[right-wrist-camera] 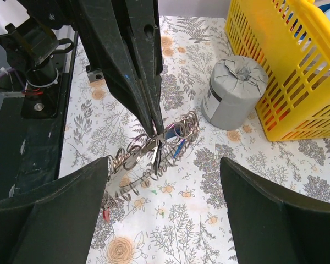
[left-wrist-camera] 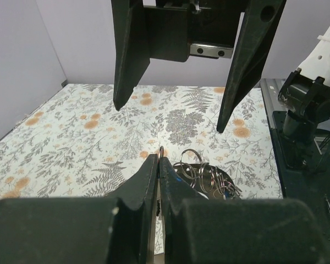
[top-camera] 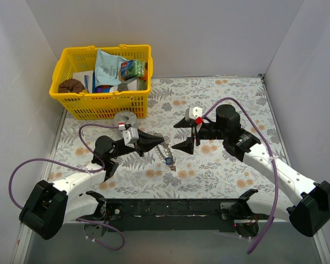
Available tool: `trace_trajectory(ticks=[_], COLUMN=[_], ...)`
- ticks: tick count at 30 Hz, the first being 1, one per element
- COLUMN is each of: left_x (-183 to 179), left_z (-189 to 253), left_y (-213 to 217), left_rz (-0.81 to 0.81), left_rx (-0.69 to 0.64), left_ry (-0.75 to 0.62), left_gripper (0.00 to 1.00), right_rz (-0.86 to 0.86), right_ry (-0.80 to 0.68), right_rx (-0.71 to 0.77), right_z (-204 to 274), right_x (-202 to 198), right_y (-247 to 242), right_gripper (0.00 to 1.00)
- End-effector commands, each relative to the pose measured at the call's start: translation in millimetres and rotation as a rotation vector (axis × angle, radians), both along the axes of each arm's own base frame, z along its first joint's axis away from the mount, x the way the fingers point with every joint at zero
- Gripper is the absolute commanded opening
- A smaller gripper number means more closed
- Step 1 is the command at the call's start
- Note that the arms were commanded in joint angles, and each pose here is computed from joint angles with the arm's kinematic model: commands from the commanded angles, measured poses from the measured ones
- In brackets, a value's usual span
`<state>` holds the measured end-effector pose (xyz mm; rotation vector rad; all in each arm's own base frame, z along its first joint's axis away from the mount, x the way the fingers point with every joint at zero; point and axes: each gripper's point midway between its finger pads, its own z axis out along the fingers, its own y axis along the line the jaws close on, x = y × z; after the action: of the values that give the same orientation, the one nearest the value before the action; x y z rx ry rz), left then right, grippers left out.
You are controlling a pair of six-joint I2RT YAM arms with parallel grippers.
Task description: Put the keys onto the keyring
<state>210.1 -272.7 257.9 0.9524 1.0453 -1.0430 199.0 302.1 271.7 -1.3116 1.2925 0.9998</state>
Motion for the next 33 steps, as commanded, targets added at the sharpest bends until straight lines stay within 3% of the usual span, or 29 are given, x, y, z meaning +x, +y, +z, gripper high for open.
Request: trace_trajectory(ticks=[1, 16, 33], left_x=[5.2, 25.0, 65.8], left_z=[2.5, -42.2, -25.0], left_y=[5.2, -7.6, -46.2], left_rz=[0.049, 0.035, -0.041], left_rx=[0.015, 0.125, 0.102], left_ry=[-0.045, 0.054, 0.023], left_gripper=[0.0, 0.0, 0.0], right_rz=[-0.007, -0.027, -0.112], right_ry=[-0.035, -0.031, -0.07], right_rx=[0.021, -0.01, -0.026], right_z=[7.6, -4.5, 1.0], right_x=[3.7, 9.5, 20.3], right_y=[1.9, 0.9, -10.5], right_gripper=[0.9, 0.9, 0.91])
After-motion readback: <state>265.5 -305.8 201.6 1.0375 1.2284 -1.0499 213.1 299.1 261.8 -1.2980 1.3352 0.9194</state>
